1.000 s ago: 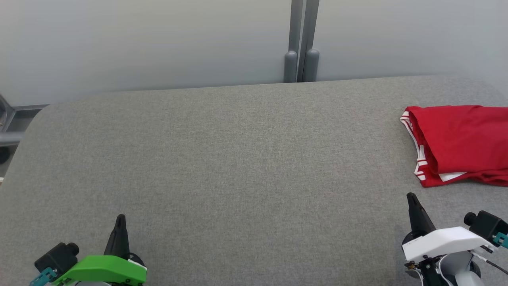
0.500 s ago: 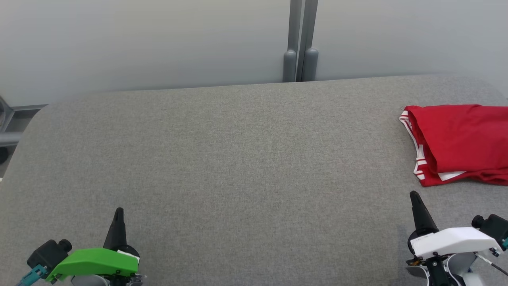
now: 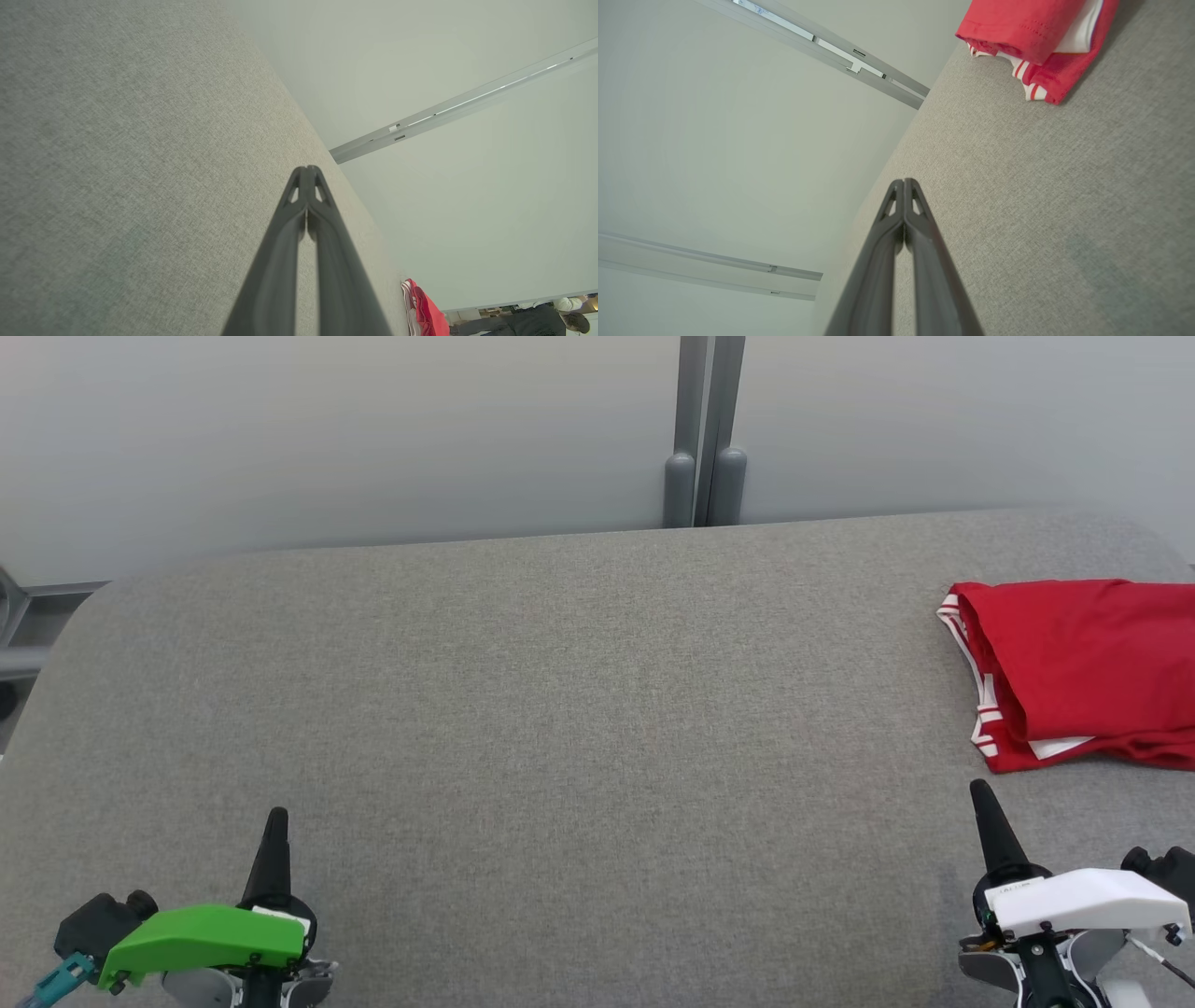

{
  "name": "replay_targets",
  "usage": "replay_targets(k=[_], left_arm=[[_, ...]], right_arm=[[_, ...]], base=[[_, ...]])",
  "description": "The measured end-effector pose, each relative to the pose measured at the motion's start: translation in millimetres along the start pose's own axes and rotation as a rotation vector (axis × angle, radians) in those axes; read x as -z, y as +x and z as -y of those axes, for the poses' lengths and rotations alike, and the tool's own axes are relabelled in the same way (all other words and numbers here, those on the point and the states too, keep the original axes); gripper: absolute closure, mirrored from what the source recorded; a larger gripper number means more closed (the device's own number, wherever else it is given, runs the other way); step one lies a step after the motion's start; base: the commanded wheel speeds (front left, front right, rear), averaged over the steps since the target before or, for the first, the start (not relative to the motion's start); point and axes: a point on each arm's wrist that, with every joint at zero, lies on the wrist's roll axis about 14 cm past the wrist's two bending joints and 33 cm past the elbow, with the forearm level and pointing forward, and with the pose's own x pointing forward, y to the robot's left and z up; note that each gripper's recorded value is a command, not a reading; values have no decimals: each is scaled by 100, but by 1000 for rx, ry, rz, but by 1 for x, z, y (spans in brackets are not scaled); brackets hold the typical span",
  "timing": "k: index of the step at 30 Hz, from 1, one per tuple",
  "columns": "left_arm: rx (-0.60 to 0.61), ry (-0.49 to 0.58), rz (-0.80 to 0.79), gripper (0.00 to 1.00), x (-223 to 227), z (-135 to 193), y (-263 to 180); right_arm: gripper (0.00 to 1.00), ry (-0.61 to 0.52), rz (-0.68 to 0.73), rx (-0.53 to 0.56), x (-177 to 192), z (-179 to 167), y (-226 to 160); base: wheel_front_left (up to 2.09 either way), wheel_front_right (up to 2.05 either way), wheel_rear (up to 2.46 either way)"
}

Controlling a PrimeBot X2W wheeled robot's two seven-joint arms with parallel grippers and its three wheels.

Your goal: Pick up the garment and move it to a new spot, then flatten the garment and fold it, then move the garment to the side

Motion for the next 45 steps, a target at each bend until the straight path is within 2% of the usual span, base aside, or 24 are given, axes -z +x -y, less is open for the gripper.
replay_targets(k=[21,45], left_arm=[[43,-200,-12,100,-4,13,7],[98,-381,-27,100,-9,27,13]], right_arm=[[100,196,24,-16,-8,-4,0],[100,384,46,-36,-16,-7,-1]], base=[[0,0,0],[0,0,0]])
